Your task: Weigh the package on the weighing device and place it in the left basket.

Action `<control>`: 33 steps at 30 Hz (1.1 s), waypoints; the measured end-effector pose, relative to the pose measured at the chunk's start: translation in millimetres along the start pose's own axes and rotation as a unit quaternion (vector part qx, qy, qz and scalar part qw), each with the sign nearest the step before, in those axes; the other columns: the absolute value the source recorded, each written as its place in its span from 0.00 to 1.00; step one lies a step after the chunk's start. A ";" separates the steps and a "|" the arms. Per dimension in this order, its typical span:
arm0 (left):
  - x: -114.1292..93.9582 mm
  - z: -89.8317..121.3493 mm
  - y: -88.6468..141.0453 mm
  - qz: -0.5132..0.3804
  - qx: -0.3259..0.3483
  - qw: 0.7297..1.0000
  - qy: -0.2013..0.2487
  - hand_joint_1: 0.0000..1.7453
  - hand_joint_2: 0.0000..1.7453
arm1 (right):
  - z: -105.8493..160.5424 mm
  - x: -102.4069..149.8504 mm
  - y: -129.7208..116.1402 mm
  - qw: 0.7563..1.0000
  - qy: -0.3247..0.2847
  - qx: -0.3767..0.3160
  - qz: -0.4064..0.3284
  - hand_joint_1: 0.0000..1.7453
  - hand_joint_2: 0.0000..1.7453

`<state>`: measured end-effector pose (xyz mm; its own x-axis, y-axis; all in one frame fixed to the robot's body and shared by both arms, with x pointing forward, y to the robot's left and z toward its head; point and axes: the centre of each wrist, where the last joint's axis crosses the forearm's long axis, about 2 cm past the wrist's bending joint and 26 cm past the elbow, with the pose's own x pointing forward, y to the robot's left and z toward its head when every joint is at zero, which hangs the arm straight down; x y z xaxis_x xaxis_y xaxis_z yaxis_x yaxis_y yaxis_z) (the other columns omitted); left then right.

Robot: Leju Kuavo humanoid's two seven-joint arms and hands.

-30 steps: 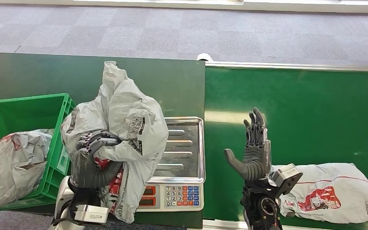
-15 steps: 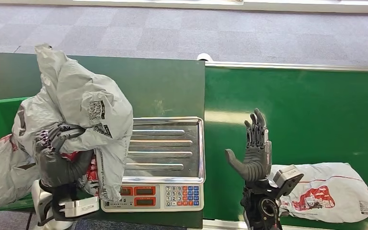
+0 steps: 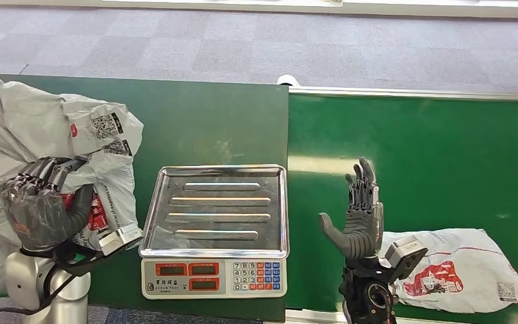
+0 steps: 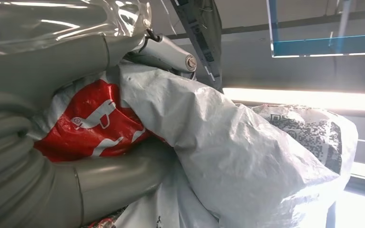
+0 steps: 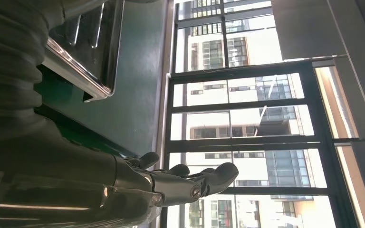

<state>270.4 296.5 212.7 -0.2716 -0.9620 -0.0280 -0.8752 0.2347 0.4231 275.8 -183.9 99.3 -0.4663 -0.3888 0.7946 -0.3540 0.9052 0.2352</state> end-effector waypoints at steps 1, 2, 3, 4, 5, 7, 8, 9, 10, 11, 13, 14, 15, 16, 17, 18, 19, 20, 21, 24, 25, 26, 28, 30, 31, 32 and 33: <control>-0.3 0.2 0.1 -0.001 0.000 1.000 0.002 1.00 1.00 | 0.0 0.0 0.0 1.000 0.000 0.000 0.000 0.00 1.00; -0.6 0.4 0.2 -0.002 0.000 1.000 0.004 1.00 1.00 | 0.0 0.0 0.0 1.000 0.000 0.000 0.000 0.00 1.00; -0.9 0.5 0.3 -0.003 0.000 1.000 0.005 1.00 1.00 | 0.0 0.0 0.0 1.000 0.000 0.000 0.000 0.00 1.00; -1.2 0.5 0.3 -0.003 0.001 1.000 0.007 1.00 1.00 | 0.0 0.0 0.0 1.000 0.000 0.000 0.000 0.00 1.00; -1.4 0.4 0.2 -0.004 0.001 1.000 0.008 1.00 1.00 | 0.0 0.0 0.0 1.000 0.000 0.000 0.000 0.00 1.00; -1.6 0.4 -0.3 -0.004 0.001 1.000 0.010 1.00 1.00 | 0.0 0.0 -0.1 1.000 0.000 0.000 0.000 0.00 1.00; -1.6 0.4 -0.5 -0.004 0.001 1.000 0.011 1.00 1.00 | 0.0 0.0 -0.1 1.000 0.000 0.000 0.000 0.00 1.00; -1.6 0.5 -0.6 -0.004 0.001 1.000 0.012 1.00 1.00 | 0.0 0.0 -0.1 1.000 0.000 0.000 0.000 0.00 1.00; -1.7 0.4 -0.7 -0.004 0.001 1.000 0.012 1.00 1.00 | 0.1 0.0 -0.1 1.000 0.000 0.000 0.000 0.00 1.00; -1.7 0.4 -0.7 -0.005 0.001 1.000 0.013 1.00 1.00 | 0.1 0.0 -0.1 1.000 0.000 0.000 0.000 0.00 1.00; -1.9 0.3 -0.7 -0.008 -0.001 1.000 0.012 1.00 1.00 | 0.1 0.0 0.0 1.000 0.000 0.000 0.000 0.00 1.00; -2.1 0.1 -0.8 -0.011 -0.003 1.000 0.010 1.00 1.00 | 0.1 0.0 0.0 1.000 0.000 0.000 0.000 0.00 1.00; -2.6 -0.1 -1.1 -0.017 -0.007 1.000 0.009 1.00 1.00 | 0.1 0.0 0.0 1.000 0.000 0.000 0.001 0.00 1.00; -3.4 -0.2 -1.7 -0.027 -0.014 0.999 0.009 1.00 1.00 | 0.1 0.0 -0.1 1.000 0.000 0.000 0.001 0.00 1.00; -4.3 -0.5 -2.4 -0.041 -0.025 0.999 0.011 1.00 1.00 | 0.2 0.0 -0.2 1.000 0.001 0.000 0.002 0.00 1.00; -5.2 -0.7 -3.2 -0.059 -0.038 0.997 0.018 1.00 1.00 | 0.5 0.0 -0.2 1.000 0.001 0.000 0.002 0.00 1.00; -6.2 -0.7 -4.4 -0.079 -0.052 0.995 0.032 1.00 1.00 | 0.9 -0.1 -0.3 1.000 0.001 0.000 0.003 0.00 1.00; -7.5 -0.2 -5.9 -0.098 -0.064 0.992 0.052 1.00 1.00 | 1.5 -0.1 -0.4 1.000 0.002 0.000 0.003 0.00 1.00; -9.4 1.1 -8.2 -0.114 -0.075 0.988 0.077 1.00 1.00 | 2.1 -0.1 -0.5 1.000 0.002 0.000 0.004 0.00 1.00; -18.0 8.3 -16.6 -0.137 -0.095 0.975 0.145 1.00 1.00 | 3.2 0.2 -0.9 1.000 0.003 -0.001 0.004 0.00 1.00; -21.5 11.2 -19.7 -0.141 -0.105 0.971 0.163 1.00 1.00 | 3.3 0.4 -1.2 1.000 0.003 0.000 0.005 0.00 1.00; -25.4 14.4 -23.7 -0.144 -0.125 0.964 0.184 1.00 1.00 | 3.2 0.8 -1.5 1.000 0.002 0.000 0.005 0.00 1.00; -33.1 23.3 -35.3 -0.146 -0.206 0.939 0.234 1.00 1.00 | 2.7 2.0 -2.0 1.000 0.001 0.004 0.006 0.00 1.00; -41.2 35.8 -47.4 -0.151 -0.295 0.907 0.262 1.00 1.00 | 2.2 3.8 -2.8 1.000 0.000 0.007 0.008 0.00 1.00; -45.1 41.6 -51.9 -0.152 -0.321 0.896 0.265 1.00 1.00 | 2.4 4.8 -3.3 1.000 -0.001 0.007 0.009 0.00 1.00; -48.3 46.0 -55.3 -0.154 -0.335 0.891 0.265 1.00 1.00 | 2.7 5.6 -3.8 1.000 -0.001 0.007 0.009 0.00 1.00; -51.5 48.9 -58.0 -0.156 -0.344 0.887 0.265 1.00 1.00 | 3.3 6.4 -4.2 1.000 -0.001 0.008 0.010 0.00 1.00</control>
<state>315.6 339.3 145.3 0.3269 -0.9384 0.1119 -0.3742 -0.0198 0.9271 271.7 -190.8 101.6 -0.4757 -0.3713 0.7974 -0.3570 0.9100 0.2108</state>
